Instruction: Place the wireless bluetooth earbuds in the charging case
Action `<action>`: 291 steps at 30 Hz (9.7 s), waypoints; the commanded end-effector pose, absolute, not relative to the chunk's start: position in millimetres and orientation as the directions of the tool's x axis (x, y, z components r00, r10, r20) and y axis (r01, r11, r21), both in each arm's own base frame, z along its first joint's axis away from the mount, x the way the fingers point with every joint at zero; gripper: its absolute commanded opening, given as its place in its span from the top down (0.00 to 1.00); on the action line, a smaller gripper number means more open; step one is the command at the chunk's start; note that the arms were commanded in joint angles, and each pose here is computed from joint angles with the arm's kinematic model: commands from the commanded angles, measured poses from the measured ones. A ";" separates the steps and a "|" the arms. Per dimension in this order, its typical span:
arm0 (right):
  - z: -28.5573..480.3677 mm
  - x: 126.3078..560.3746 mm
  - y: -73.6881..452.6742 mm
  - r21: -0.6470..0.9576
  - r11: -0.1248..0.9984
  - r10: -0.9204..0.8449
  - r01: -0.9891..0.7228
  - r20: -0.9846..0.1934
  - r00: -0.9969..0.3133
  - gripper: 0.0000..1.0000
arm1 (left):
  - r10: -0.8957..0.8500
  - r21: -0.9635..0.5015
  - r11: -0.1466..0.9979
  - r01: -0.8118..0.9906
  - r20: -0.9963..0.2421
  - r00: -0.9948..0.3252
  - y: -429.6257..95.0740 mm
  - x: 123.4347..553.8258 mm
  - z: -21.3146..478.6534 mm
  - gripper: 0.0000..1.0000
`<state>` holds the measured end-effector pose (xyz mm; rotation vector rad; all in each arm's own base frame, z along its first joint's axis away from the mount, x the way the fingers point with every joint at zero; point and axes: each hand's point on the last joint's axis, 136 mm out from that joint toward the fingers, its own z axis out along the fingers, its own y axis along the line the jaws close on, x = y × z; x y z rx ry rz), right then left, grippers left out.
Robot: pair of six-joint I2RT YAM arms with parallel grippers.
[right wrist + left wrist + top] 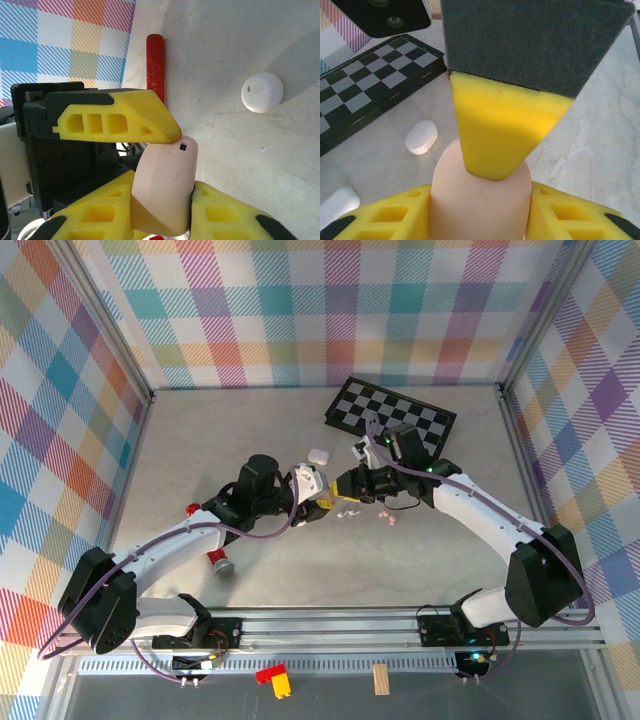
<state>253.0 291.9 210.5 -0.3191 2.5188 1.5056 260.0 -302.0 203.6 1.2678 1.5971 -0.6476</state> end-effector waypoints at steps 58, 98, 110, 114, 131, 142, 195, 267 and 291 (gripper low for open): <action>339.2 255.1 275.3 0.975 -0.133 0.066 -0.178 -0.171 -0.983 0.83 | -0.301 0.134 0.264 0.955 -0.929 0.213 -307.6 259.3 337.1 0.49; 320.3 245.1 228.0 0.639 0.474 0.092 -0.605 -0.720 -0.688 0.24 | -0.080 0.096 0.243 0.965 -0.990 0.119 -301.5 243.8 275.8 0.65; 296.7 221.9 256.9 0.166 0.529 -0.273 -0.832 -0.895 -0.352 0.15 | -0.075 0.074 0.211 0.975 -0.993 0.092 -299.7 233.6 273.9 0.67; 292.4 229.3 262.2 0.164 0.533 -0.274 -0.830 -0.895 -0.353 0.14 | -0.069 0.071 0.203 0.977 -0.994 0.087 -300.1 232.7 272.9 0.68; 300.8 252.5 260.1 0.156 0.616 -0.203 -0.772 -0.916 -0.347 0.14 | -0.076 0.058 0.183 0.981 -0.994 0.073 -301.6 230.3 274.6 0.68; 308.9 262.3 261.2 0.224 0.651 -0.122 -0.725 -0.912 -0.392 0.15 | -0.075 0.063 0.166 0.984 -0.994 0.076 -302.2 227.5 273.9 0.67; 67.8 293.3 145.0 0.464 0.885 0.203 0.040 -0.309 -0.929 0.34 | -0.088 0.040 0.188 0.981 -0.994 0.057 -296.1 228.9 271.8 0.68; 20.6 278.4 159.5 0.601 0.792 0.205 0.103 -0.103 -0.973 0.82 | -0.060 0.036 0.203 0.979 -0.997 0.049 -297.6 234.5 268.4 0.68; 120.0 254.7 125.5 -0.050 0.997 -0.072 -0.058 -0.345 -0.936 0.81 | -0.021 -0.016 0.265 0.964 -1.000 -0.011 -295.4 260.8 237.7 0.69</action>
